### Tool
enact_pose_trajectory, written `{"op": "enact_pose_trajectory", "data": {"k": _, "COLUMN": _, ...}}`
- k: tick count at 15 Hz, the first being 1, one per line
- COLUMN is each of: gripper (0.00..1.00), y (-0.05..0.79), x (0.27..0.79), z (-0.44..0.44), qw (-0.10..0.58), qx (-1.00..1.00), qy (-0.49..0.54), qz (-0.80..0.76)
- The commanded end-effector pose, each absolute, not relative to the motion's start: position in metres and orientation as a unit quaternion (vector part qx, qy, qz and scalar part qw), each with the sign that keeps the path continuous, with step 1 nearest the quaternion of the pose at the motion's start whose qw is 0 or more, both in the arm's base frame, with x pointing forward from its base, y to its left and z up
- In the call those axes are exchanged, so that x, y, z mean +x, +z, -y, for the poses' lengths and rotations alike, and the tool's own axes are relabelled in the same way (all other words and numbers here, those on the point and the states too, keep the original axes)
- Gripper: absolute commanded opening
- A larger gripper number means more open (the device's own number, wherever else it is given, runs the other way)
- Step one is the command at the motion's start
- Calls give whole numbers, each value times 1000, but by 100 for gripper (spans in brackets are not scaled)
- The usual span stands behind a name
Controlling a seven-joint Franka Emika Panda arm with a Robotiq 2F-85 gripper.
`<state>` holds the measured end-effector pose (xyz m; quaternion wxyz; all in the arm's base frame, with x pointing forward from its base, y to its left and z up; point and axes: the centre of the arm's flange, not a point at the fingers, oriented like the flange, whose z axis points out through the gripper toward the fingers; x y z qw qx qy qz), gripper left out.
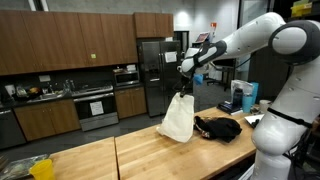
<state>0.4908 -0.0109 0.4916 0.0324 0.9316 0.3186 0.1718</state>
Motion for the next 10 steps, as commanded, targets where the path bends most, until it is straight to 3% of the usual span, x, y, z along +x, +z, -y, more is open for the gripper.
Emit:
{"op": "enact_pose_trajectory", "data": {"k": 1, "gripper": 1, "y": 506, "x": 414, "z": 68, "qw": 42, "qx": 956, "qy": 190, "qz": -222}}
{"op": "enact_pose_trajectory", "data": {"k": 10, "gripper": 1, "y": 514, "x": 257, "z": 242, "qw": 99, "qx": 973, "qy": 208, "qz": 25}}
